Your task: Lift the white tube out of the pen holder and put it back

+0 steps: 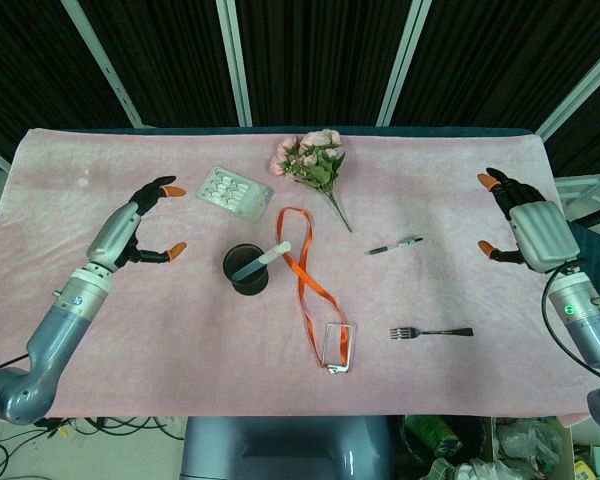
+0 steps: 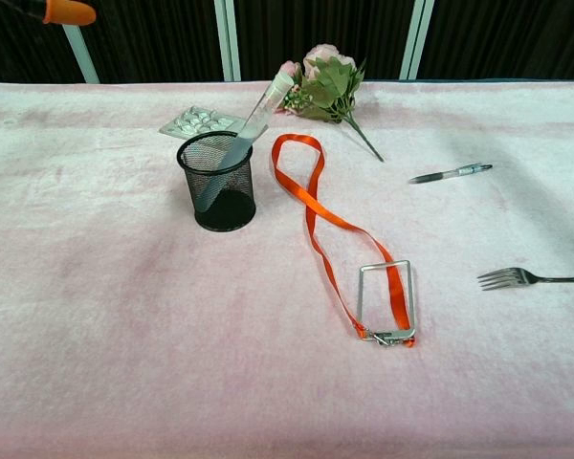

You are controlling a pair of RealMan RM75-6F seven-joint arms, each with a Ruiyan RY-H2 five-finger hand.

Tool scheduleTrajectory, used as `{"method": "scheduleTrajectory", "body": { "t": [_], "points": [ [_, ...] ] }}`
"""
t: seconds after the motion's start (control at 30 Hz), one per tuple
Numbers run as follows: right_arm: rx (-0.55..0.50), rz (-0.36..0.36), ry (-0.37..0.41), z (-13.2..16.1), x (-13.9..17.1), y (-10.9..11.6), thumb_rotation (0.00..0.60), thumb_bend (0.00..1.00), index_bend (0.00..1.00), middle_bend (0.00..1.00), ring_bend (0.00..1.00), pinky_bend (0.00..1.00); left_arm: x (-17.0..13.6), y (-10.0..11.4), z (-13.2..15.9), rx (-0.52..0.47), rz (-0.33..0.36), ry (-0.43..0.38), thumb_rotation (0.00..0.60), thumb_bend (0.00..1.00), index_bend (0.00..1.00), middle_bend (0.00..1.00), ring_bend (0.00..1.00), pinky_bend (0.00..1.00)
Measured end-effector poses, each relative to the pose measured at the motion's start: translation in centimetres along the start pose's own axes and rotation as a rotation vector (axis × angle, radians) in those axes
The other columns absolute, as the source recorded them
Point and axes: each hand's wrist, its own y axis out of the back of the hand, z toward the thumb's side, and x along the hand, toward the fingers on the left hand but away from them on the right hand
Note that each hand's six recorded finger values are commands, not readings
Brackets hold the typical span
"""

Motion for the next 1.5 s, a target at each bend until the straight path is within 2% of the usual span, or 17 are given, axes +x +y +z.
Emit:
{"method": "scheduleTrajectory", "body": {
  "t": [0.2,0.53,0.73,0.97,1.1,1.2,1.33,1.5],
  "points": [
    [-0.008,-0.004,-0.019,-0.6,-0.8,0.2,0.600,0.15,0.00,0.04,0.13,0.18,1.0,-0.8,1.4,-0.037,-0.024,0.004,0.600,0.27,0.22,0.07,0.00,0.00],
    [-0.001,0.027,-0.032,-1.1,-1.1,0.0,0.600,0.15,0.00,0.04,0.13,0.18,0.5,-0.7,1.0,-0.105,-0.048,0.082,0.600,0.27,0.25,0.07,0.00,0.00],
    [-0.003,0.041,-0.046,-1.4,-1.3,-0.3,0.600,0.15,0.00,0.04,0.13,0.18,-0.9,0.1,0.7,-0.047,-0.040,0.136,0.600,0.27,0.25,0.06,0.00,0.00],
    [0.028,0.023,-0.067,-2.0,-0.6,-0.5,0.600,0.15,0.00,0.04,0.13,0.18,-1.7,0.2,0.2,0.026,-0.001,0.201,0.600,0.27,0.26,0.06,0.00,0.00],
    [0.046,0.022,-0.080,-2.1,0.2,-0.9,0.600,0.16,0.00,0.04,0.13,0.18,-1.8,-0.4,0.2,0.021,-0.003,0.213,0.600,0.27,0.26,0.06,0.00,0.00],
    [0.059,0.010,-0.097,-2.3,2.3,-1.4,0.600,0.15,0.00,0.04,0.13,0.18,-2.4,-0.4,0.0,0.052,0.000,0.227,0.600,0.27,0.27,0.06,0.00,0.00],
    [0.058,-0.033,-0.147,-3.0,7.5,-2.4,0.600,0.15,0.00,0.04,0.13,0.18,-3.5,0.1,0.3,0.109,0.035,0.252,0.600,0.27,0.28,0.06,0.00,0.00],
    [0.118,-0.067,-0.209,-3.7,13.2,-4.1,0.600,0.15,0.00,0.04,0.13,0.18,-3.9,0.4,-0.1,0.121,0.044,0.297,0.600,0.27,0.28,0.06,0.00,0.00]
  ]
}}
